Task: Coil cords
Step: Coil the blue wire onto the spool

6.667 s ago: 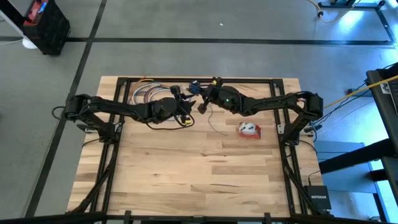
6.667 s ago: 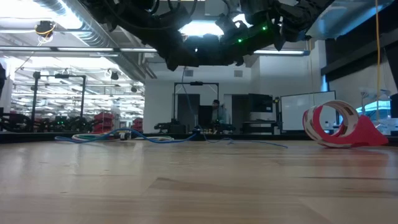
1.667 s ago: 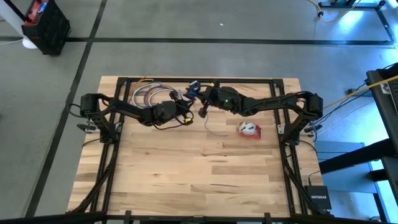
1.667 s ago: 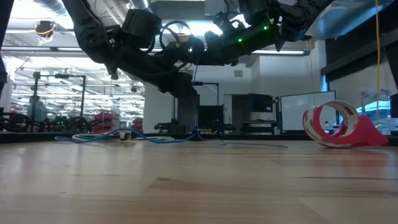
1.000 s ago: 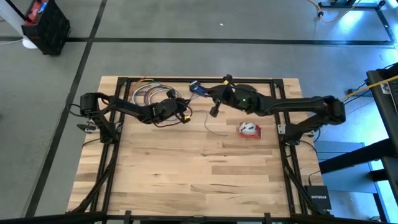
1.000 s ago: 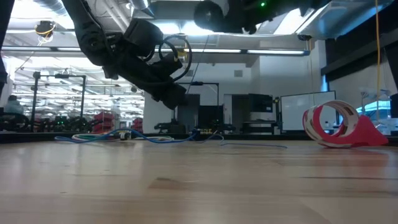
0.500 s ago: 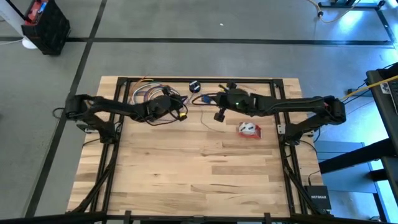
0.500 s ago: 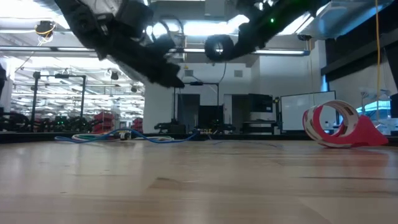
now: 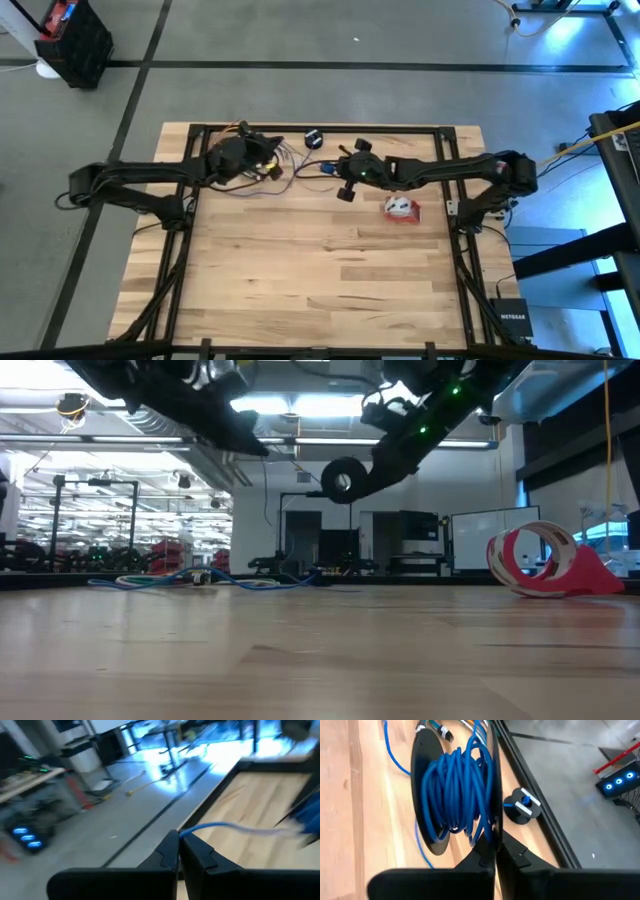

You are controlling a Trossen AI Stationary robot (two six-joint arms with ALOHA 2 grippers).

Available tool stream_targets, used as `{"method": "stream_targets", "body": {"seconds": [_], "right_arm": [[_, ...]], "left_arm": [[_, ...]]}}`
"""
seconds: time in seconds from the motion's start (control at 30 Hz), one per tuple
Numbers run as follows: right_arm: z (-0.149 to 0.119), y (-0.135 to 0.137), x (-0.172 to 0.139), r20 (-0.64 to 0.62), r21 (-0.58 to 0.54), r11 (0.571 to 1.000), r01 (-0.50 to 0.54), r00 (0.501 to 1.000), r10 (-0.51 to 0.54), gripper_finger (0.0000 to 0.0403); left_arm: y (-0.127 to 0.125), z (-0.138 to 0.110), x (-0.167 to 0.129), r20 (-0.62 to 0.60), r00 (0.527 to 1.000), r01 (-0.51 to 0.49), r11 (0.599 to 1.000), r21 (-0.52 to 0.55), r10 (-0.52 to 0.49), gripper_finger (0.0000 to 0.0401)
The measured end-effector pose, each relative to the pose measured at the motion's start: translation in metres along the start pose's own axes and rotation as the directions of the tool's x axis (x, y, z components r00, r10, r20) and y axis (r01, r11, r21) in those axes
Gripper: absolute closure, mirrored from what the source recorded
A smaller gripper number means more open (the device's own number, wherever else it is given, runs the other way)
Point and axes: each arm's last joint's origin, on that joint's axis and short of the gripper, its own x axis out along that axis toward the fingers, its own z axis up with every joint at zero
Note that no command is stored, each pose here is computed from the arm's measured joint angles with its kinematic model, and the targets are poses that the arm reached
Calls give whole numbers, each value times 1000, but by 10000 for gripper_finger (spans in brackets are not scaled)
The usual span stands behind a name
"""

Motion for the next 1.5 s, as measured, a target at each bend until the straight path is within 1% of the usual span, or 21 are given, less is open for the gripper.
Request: {"method": "stream_targets", "body": {"seconds": [0.07, 0.13, 0.23, 0.33, 0.47, 0.53, 0.67, 0.73, 0.83, 0.93, 1.1, 1.17, 1.37, 1.5], "right_arm": [[-2, 3, 7, -5, 6, 1000, 22, 1000, -22, 402], [-2, 4, 14, 1, 13, 997, 74, 997, -74, 402], [-1, 3, 23, 27, 38, 991, 126, 992, -127, 402], [-3, 2, 32, 33, 69, 987, 147, 988, -150, 402], [-8, -1, 43, 26, 109, 982, 151, 988, -155, 402], [-8, 1, 47, 44, 127, 981, 145, 987, -152, 402], [-3, 1, 48, 100, 155, 979, 129, 984, -146, 402], [-2, 1, 48, 108, 163, 978, 128, 983, -146, 402], [2, 1, 49, 136, 187, 976, 112, 981, -139, 402], [4, 0, 49, 158, 196, 975, 104, 978, -136, 402], [8, 0, 48, 203, 214, 974, 70, 973, -114, 402], [8, 1, 48, 207, 223, 973, 56, 973, -103, 402], [11, 1, 46, 234, 232, 973, 13, 970, -69, 402], [17, -4, 37, 265, 240, 971, -1, 962, -64, 402]], "left_arm": [[3, 5, -5, 39, 997, 64, 996, -61, -62, 400], [2, 8, -8, 72, 989, 139, 983, -119, -131, 400], [-4, 11, -11, 104, 975, 211, 961, -178, -194, 400], [-12, 15, -14, 145, 964, 248, 949, -197, -222, 400], [-21, 20, -17, 190, 950, 287, 935, -208, -250, 399], [-23, 22, -19, 213, 943, 298, 931, -210, -254, 399], [-29, 24, -13, 258, 934, 308, 924, -227, -248, 399], [-35, 23, -7, 279, 928, 315, 920, -232, -247, 398], [-46, 17, 2, 276, 925, 328, 916, -229, -262, 398], [-58, 18, 10, 270, 921, 343, 913, -222, -280, 398], [-80, 12, 25, 212, 923, 358, 917, -174, -321, 398], [-84, 12, 30, 207, 924, 358, 919, -166, -322, 398], [-91, -2, 40, 135, 933, 350, 927, -133, -333, 397], [-93, -6, 39, 87, 936, 345, 937, -55, -340, 397]]}}
